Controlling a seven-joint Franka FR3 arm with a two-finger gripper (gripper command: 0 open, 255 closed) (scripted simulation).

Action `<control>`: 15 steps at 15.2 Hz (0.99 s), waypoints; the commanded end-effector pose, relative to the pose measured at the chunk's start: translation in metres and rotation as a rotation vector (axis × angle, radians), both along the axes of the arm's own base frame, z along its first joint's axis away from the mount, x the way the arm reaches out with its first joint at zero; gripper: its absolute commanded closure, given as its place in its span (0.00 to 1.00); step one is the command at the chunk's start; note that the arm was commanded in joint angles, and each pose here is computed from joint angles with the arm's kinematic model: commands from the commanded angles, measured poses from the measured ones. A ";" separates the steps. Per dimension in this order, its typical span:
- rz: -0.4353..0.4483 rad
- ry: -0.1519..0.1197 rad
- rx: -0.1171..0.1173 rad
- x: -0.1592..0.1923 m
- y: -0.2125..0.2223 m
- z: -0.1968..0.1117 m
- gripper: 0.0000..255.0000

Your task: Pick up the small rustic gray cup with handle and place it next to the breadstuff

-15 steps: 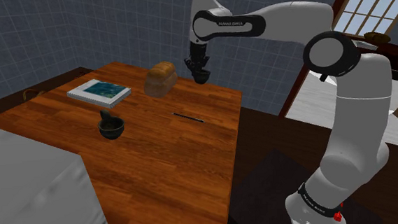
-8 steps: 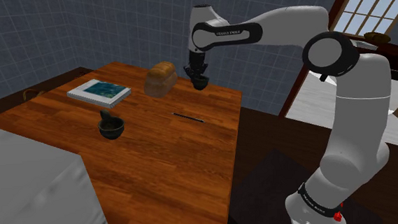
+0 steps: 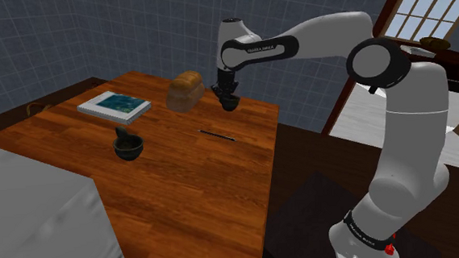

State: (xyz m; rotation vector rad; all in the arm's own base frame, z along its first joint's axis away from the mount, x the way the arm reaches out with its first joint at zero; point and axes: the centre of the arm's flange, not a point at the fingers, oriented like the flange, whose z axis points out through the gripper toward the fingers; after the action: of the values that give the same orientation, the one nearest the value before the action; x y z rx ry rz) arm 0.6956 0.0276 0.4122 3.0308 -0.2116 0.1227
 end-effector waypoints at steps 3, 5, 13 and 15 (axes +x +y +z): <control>0.000 -0.001 0.000 0.001 0.001 -0.021 1.00; 0.000 -0.001 0.000 0.001 0.001 -0.032 1.00; 0.000 -0.001 0.000 0.001 0.001 -0.036 1.00; 0.000 -0.001 0.000 0.001 0.001 -0.036 0.00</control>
State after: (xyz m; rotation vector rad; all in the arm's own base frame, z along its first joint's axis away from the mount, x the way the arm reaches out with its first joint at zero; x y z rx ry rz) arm 0.6962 0.0282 0.3762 3.0308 -0.2117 0.1239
